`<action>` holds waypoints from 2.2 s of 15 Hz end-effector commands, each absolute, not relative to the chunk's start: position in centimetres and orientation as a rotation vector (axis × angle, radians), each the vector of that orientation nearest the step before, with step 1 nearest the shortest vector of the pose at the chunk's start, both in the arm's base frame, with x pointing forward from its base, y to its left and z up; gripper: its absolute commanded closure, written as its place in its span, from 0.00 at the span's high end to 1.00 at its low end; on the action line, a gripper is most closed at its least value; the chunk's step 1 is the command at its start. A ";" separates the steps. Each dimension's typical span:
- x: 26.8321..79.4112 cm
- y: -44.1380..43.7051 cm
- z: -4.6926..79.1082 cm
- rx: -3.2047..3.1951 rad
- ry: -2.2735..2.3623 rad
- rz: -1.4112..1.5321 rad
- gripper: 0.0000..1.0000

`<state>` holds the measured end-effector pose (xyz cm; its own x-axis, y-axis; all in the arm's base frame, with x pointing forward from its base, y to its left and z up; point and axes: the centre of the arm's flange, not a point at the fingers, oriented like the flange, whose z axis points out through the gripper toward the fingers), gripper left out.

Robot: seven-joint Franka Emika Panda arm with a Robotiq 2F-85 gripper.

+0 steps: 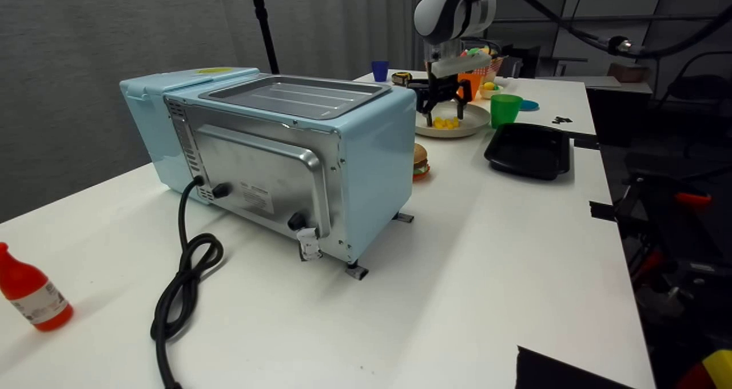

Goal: Remove the potato chips from the plate and put them in the green cup

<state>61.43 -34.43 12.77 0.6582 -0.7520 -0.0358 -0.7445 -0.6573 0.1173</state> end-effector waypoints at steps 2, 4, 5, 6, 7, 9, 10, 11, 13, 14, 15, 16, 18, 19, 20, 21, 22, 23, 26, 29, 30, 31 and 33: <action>60.8 -34.1 12.3 2.822 -1.283 -0.109 1.00; 60.7 -33.9 12.1 2.828 -1.291 -0.115 1.00; 60.7 -33.8 12.1 2.831 -1.298 -0.115 1.00; 60.6 -33.6 12.0 2.835 -1.303 -0.116 1.00; 60.5 -33.4 12.1 2.841 -1.306 -0.118 1.00; 60.4 -33.2 12.2 2.845 -1.309 -0.119 1.00; 60.4 -33.0 12.2 2.850 -1.312 -0.119 1.00; 60.4 -33.0 12.2 2.851 -1.313 -0.119 1.00; 60.4 -32.8 12.2 2.854 -1.316 -0.121 1.00; 60.3 -32.7 12.2 2.854 -1.317 -0.124 1.00; 60.3 -32.6 12.1 2.854 -1.318 -0.126 1.00; 60.3 -32.5 12.1 2.852 -1.319 -0.129 1.00; 60.2 -32.2 12.1 2.853 -1.321 -0.135 1.00; 60.2 -32.1 12.2 2.851 -1.325 -0.131 1.00; 60.2 -32.0 12.2 2.852 -1.325 -0.131 1.00; 60.2 -31.9 12.2 2.853 -1.327 -0.129 1.00; 60.2 -31.8 12.3 2.852 -1.329 -0.124 1.00; 60.2 -31.6 12.4 2.853 -1.330 -0.117 1.00; 60.1 -31.2 12.6 2.868 -1.336 -0.096 1.00; 60.1 -30.9 12.8 2.878 -1.347 -0.077 1.00; 60.1 -30.8 12.8 2.880 -1.349 -0.075 1.00; 60.1 -30.7 12.8 2.883 -1.351 -0.073 1.00; 60.1 -30.5 12.9 2.888 -1.352 -0.065 1.00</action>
